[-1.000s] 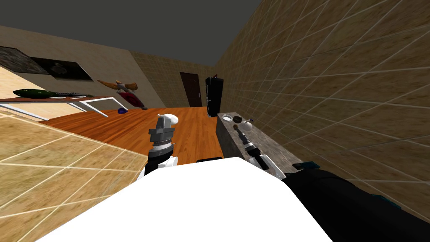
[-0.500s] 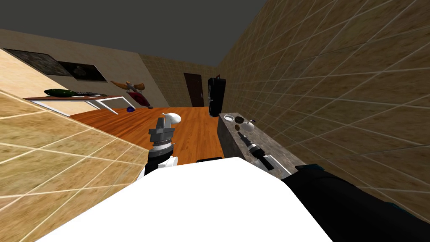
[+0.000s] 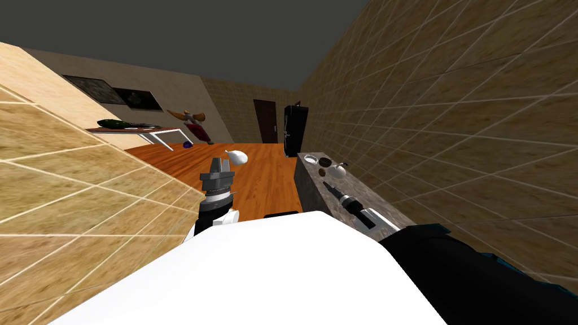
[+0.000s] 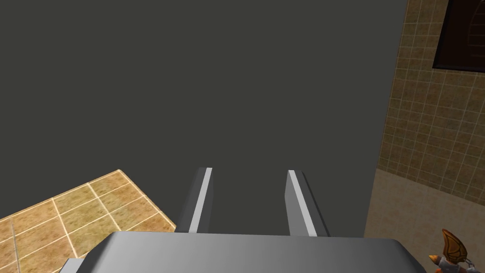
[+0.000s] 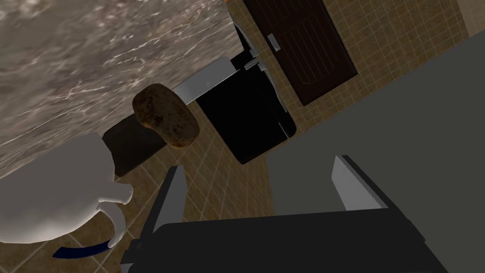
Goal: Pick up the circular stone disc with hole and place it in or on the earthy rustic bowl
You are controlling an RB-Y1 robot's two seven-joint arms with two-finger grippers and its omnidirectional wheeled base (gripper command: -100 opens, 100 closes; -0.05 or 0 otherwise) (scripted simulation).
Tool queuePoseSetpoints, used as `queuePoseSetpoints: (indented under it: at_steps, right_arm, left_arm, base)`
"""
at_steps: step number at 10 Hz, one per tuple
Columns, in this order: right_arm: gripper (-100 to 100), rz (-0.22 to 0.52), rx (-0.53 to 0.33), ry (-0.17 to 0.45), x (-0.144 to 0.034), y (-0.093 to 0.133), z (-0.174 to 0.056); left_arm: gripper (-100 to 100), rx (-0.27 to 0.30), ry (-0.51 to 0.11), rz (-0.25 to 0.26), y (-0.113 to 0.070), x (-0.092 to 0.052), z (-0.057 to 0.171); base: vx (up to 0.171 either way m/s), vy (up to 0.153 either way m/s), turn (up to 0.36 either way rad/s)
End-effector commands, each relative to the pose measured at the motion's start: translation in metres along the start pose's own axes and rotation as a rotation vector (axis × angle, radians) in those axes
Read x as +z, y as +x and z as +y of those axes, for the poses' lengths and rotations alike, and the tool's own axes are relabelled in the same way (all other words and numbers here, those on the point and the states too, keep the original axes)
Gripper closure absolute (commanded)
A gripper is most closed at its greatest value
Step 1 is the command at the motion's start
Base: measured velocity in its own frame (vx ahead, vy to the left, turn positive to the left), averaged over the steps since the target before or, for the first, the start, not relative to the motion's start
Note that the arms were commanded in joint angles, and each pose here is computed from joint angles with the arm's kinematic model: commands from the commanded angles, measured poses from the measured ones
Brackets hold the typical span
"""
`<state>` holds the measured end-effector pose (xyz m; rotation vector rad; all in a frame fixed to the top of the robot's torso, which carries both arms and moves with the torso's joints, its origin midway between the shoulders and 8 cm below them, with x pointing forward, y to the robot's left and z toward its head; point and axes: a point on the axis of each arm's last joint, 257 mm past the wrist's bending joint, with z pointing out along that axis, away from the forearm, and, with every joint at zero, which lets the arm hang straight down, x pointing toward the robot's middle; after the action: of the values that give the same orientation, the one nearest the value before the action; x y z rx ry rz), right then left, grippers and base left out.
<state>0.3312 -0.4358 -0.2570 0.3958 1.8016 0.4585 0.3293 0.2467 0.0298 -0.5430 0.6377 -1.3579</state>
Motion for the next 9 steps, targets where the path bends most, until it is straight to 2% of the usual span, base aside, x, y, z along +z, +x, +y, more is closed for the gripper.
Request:
queuePoseSetpoints:
  at_steps: [1, 4, 5, 7, 8, 9]
  right_arm:
    - [-100, 0.023, -0.037, 0.022, -0.002, 0.001, -0.011]
    - [-100, 0.11, -0.171, 0.116, -0.015, 0.002, -0.061]
    - [-100, 0.114, -0.179, 0.117, -0.015, 0.001, -0.062]
    - [-100, 0.167, -0.267, 0.167, -0.024, -0.004, -0.091]
    - [-100, 0.167, -0.267, 0.167, -0.024, -0.004, -0.091]
    - [-100, 0.19, -0.307, 0.189, -0.028, -0.006, -0.103]
  left_arm:
    - [0, 0.0, 0.0, 0.0, 0.0, 0.0, 0.0]
    - [0, 0.0, 0.0, 0.0, 0.0, 0.0, 0.0]
    - [0, 0.0, 0.0, 0.0, 0.0, 0.0, 0.0]
    - [0, 0.0, 0.0, 0.0, 0.0, 0.0, 0.0]
    - [0, 0.0, 0.0, 0.0, 0.0, 0.0, 0.0]
    - [0, 0.0, 0.0, 0.0, 0.0, 0.0, 0.0]
  base:
    - [-0.002, 0.002, 0.057]
    - [0.011, 0.006, 0.127]
    - [0.015, 0.004, 0.051]
    - [0.026, 0.007, 0.117]
    - [0.026, 0.001, 0.053]
    - [0.032, 0.003, 0.066]
